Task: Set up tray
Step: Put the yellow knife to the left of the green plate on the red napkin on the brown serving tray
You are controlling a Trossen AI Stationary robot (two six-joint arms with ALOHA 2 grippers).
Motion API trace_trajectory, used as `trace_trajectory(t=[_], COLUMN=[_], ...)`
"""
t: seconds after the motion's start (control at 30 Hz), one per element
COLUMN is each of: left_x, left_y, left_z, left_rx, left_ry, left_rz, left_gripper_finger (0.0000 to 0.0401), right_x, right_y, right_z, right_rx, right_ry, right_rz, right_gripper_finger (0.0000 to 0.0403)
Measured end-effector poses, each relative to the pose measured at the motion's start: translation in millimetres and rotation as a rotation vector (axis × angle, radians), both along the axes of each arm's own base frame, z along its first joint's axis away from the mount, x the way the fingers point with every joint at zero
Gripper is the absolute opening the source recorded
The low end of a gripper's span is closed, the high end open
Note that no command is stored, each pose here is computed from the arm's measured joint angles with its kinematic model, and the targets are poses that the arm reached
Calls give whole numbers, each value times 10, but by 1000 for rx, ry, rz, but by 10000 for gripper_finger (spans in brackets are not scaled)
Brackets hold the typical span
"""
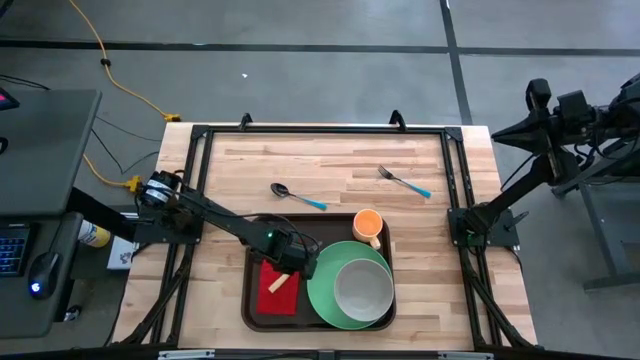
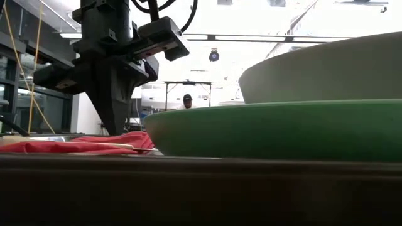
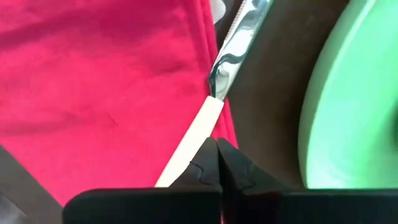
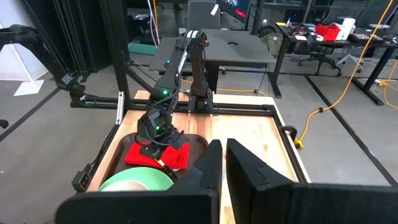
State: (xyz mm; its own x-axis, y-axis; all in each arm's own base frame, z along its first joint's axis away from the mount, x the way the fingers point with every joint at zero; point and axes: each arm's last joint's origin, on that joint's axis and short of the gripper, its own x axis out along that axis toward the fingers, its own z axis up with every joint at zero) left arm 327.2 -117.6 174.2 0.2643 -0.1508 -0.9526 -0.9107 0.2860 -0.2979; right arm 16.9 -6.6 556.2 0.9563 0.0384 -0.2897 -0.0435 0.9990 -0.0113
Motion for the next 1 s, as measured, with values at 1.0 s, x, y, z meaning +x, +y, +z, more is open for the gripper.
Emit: trace_trajectory(t=[1.0], left_x=[3], left_y=[-5], left_z=[-152], left_rx=[115], left_ry=[3], left_rz=[-442], left_gripper_finger=[144], right_x=[-2], right_y=[3], right_z=[-1], right_rx=[11], right_ry=[3], right_rz=[11], right_gripper_finger=[0])
